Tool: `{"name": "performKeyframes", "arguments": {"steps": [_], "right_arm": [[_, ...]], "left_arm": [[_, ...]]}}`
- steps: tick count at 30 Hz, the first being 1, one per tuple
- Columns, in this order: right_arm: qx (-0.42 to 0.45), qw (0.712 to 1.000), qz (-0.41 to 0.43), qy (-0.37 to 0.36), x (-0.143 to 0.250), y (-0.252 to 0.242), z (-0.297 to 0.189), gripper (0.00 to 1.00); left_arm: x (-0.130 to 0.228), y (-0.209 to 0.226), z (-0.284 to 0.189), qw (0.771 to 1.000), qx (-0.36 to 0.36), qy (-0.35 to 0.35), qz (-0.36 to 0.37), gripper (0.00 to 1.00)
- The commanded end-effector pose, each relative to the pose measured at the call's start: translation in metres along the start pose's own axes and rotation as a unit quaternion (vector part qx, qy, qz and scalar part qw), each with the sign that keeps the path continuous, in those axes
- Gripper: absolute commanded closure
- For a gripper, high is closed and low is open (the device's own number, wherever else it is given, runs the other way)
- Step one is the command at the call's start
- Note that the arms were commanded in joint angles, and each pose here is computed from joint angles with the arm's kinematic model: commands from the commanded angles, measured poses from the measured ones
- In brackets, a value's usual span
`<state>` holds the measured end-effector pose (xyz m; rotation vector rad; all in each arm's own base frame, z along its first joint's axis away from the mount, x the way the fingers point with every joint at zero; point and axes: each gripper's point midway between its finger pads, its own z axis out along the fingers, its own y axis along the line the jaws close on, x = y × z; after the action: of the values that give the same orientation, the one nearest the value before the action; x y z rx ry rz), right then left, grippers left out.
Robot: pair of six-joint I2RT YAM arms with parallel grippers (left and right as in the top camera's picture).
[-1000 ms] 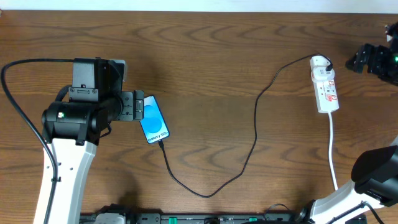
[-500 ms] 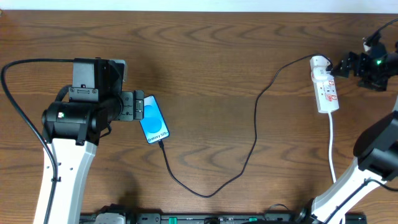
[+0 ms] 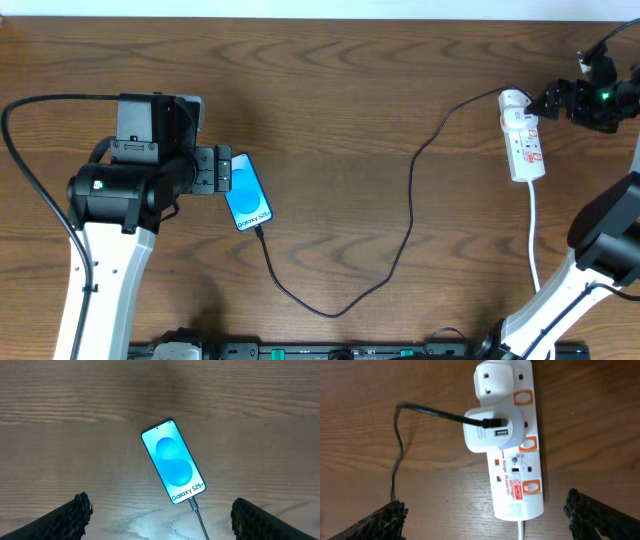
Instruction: Plug charger to phone and switch on socket
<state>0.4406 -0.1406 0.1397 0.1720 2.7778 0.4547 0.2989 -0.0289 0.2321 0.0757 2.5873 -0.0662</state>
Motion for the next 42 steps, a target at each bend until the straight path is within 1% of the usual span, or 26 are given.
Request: {"name": "performKeyframes", "arguments": {"steps": [1,9,14,23,27,34,42], "right_arm": [[-0.008,1.000,-0.013,-0.006,-0.003,0.005,0.000,0.01],[-0.008,1.000,-0.013,-0.006,-0.001,0.001,0.016,0.01],[-0.010,1.000,0.004,-0.008,0.003,-0.005,0.032,0.01],[-0.043,0.999,0.011,-0.009,0.014,-0.002,0.058,0.01],[-0.068,0.997,0.010,-0.024,0.013,0.002,0.069,0.01],[-0.075,0.996,0.021,-0.048,0.006,0.001,0.076,0.01],[-0.076,0.996,0.023,-0.048,0.005,0.003,0.077,0.01]], "left_arm": [[-0.005,0.000,-0.004,1.000,-0.002,-0.008,0.006,0.09],[-0.005,0.000,-0.004,1.000,-0.002,-0.008,0.006,0.09],[-0.005,0.000,-0.004,1.000,-0.002,-0.008,0.006,0.09],[-0.005,0.000,-0.004,1.000,-0.002,-0.008,0.006,0.09],[-0.005,0.000,-0.004,1.000,-0.002,-0.008,0.006,0.09],[-0.005,0.000,-0.004,1.000,-0.002,-0.008,0.006,0.09],[-0.005,0.000,-0.004,1.000,-0.002,-0.008,0.006,0.09]]}}
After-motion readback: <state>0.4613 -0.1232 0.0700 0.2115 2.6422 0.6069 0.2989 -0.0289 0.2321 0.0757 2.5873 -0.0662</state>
